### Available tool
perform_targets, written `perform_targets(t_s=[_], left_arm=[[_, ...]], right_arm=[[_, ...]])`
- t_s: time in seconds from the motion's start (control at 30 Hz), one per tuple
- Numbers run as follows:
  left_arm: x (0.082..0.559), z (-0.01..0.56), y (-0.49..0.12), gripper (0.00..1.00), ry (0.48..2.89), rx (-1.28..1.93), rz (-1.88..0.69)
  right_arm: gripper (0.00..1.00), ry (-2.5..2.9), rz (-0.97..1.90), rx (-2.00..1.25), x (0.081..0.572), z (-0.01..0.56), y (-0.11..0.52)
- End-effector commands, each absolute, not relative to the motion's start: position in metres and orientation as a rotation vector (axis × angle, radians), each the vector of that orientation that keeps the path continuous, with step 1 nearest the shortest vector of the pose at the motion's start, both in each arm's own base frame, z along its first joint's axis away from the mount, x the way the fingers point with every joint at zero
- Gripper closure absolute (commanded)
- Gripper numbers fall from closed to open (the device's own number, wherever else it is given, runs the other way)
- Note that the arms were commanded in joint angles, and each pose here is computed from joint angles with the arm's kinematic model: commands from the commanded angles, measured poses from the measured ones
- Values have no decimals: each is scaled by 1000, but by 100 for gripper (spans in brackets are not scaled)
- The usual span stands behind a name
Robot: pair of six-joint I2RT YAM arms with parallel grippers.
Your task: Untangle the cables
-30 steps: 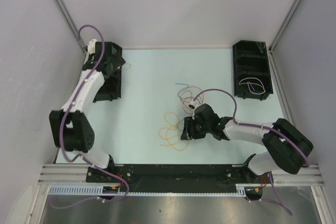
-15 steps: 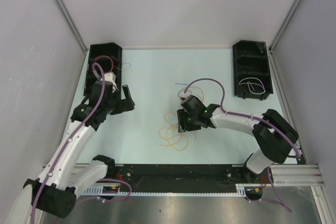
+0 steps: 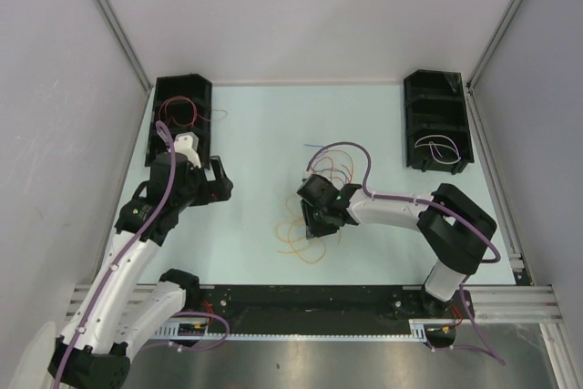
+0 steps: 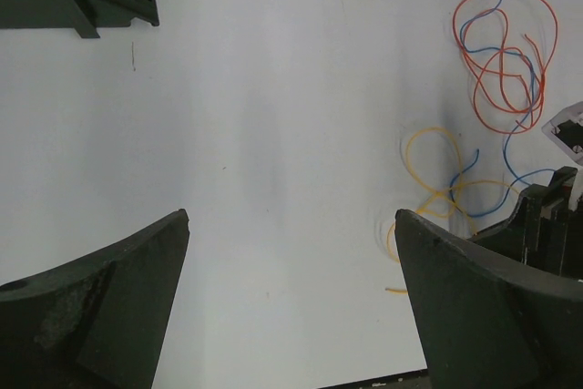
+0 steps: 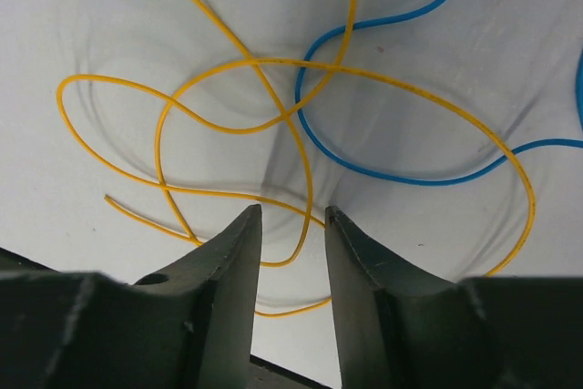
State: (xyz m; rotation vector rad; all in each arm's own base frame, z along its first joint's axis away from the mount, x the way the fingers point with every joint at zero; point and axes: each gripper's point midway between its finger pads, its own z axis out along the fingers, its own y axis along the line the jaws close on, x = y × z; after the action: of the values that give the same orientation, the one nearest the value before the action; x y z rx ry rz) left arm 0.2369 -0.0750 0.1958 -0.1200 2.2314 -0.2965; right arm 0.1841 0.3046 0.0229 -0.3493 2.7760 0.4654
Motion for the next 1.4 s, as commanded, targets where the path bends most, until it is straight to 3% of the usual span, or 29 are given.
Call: perform_targets(t_s=[0.0, 0.67, 0.77, 0.8, 0.93, 1.07, 1.37], left_arm=[[240, 200, -79, 0, 2208, -81, -313], [240, 198, -80, 0, 2215, -78, -318], [240, 197, -81, 0, 2221, -75, -317], [241, 196, -81, 0, 2224, -74, -318], [241, 195, -81, 0, 2228, -74, -319], [241, 195, -80, 0, 2229, -77, -314], [241, 195, -79, 0, 2229, -83, -306]], right_arm=[[65, 2783, 417, -342, 185, 23, 310], [71, 2854, -58, -637, 134, -30, 277], [86, 2846, -100, -672, 131, -36, 274], [100, 2840, -98, -691, 131, -37, 275], [100, 2799, -103, -710, 140, -35, 280], [100, 2725, -55, -680, 162, -2, 294], [100, 2389, 328, -465, 245, 196, 315]])
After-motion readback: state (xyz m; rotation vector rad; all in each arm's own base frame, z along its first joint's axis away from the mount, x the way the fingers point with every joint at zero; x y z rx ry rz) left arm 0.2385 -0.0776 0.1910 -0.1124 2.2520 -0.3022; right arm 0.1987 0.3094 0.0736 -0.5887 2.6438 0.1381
